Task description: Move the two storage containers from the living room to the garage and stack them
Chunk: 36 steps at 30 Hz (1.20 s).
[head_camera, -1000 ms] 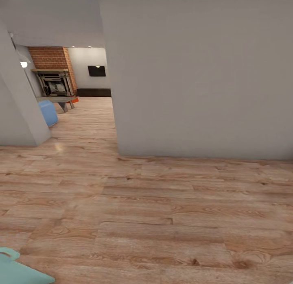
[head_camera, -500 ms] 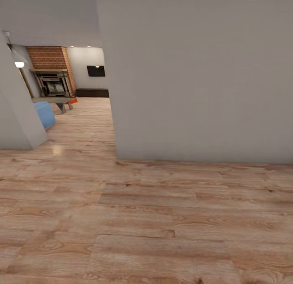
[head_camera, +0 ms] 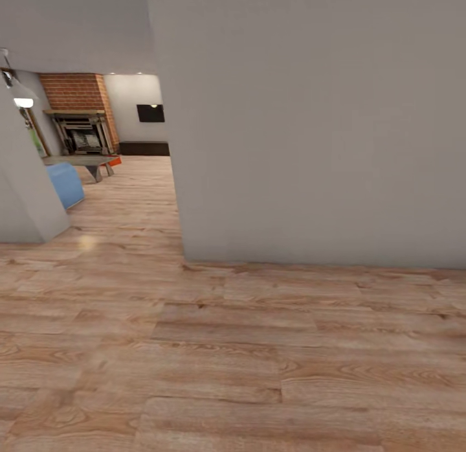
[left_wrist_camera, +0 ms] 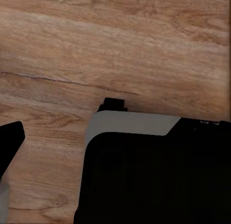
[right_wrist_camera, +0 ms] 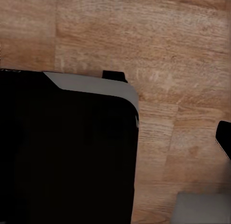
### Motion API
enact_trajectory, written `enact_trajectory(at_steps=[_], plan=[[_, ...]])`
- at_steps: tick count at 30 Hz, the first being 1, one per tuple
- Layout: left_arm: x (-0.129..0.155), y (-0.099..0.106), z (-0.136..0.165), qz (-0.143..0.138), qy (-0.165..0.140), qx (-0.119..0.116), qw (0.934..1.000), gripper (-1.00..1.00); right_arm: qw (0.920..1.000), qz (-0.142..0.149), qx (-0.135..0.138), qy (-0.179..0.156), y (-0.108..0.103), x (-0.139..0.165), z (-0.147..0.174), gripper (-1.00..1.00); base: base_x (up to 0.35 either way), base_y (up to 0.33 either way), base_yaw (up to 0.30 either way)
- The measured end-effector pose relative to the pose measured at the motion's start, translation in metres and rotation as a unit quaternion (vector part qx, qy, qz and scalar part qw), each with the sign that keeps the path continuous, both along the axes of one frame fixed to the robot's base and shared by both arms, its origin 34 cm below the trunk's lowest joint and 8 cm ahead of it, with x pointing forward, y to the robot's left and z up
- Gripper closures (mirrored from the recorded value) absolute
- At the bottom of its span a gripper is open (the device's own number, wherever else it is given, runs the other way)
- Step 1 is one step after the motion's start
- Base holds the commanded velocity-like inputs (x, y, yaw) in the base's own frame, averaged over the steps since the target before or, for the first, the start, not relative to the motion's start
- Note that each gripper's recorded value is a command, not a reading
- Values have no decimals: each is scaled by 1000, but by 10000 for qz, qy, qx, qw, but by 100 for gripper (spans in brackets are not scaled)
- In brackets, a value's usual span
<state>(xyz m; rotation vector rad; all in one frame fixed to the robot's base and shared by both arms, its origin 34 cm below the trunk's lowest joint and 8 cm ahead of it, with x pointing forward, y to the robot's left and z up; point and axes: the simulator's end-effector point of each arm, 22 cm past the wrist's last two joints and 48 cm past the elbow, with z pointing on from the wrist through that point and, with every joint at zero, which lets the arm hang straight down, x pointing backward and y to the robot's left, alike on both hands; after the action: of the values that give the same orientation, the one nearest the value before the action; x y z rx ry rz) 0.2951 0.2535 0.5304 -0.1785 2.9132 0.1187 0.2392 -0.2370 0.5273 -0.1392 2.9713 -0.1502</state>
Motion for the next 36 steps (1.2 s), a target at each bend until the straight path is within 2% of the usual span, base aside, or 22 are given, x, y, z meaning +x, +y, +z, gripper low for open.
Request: enact_trajectory(at_steps=[13,36], plan=[[0,0,0,0,0,2,10000,-100,10000,-39,-2,2,-1,0,0,-100,323,0,16],[0,-1,0,-1,0,-7,10000,-100,10000,-2,-2,0,0,0,0,-100,323,0,260]])
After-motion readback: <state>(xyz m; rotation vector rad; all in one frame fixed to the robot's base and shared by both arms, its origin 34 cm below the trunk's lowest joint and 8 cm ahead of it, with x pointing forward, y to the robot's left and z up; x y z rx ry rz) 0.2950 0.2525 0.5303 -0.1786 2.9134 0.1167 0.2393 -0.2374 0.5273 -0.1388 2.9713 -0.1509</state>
